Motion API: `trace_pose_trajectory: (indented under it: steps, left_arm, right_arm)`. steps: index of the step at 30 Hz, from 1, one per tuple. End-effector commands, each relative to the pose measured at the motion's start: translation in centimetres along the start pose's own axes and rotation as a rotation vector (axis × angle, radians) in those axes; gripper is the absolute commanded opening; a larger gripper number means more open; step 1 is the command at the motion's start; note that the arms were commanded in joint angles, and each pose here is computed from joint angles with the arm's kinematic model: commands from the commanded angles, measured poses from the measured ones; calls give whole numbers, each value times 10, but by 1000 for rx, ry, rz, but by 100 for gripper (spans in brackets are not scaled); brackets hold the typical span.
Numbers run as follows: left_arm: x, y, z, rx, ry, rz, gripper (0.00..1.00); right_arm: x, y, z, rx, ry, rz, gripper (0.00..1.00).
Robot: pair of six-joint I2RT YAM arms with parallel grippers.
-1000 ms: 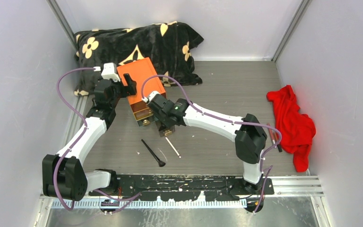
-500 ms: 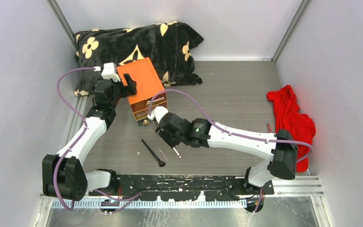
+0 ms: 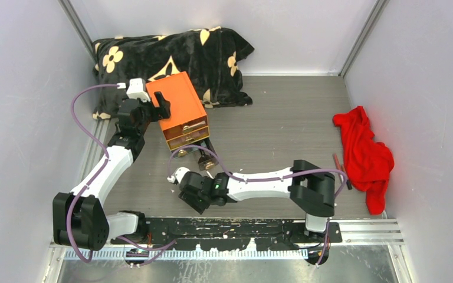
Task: Organize the makeup
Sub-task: Pick up the makeup brush from the center of the board.
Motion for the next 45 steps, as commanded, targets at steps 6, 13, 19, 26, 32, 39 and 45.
trace_pose_trajectory:
  steps: [6,13,19,26,32,39,45]
  left_arm:
    - [66,9,5,-9,-67,238,86]
    - [66,9,5,-8,-66,237,86]
    - [69,9,5,-10,-70,239,86]
    - [66,8,5,-7,-68,230,86]
    - [79,5,4,-5,-70,263,86]
    - [76,4,4,-7,-71,259,86]
    - [75,5,5,-10,-69,255,86]
  right_arm:
    - [-23,-34,19,-36,-25,-42,52]
    - [-42,-42,2,0,-35,-61,53]
    - [-45,-56,-14,25,-49,-33,53]
    - [-28,-67,-22,63,-51,21,48]
    - [-11,-62,-32,95,-63,63,2]
    - [-12,-28,-40,127,-30,73,1]
    - [-43,36,-64,299,48,51,1]
Point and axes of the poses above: each gripper's point midway between its finger pads, its own y axis back along the fingers, its own z axis along the line the jaws close on, x = y × z, the point moved 1 cm from there along y, back along the fingers, and after that the axes turned 13 degrees about -y, right-handed, at the moved point
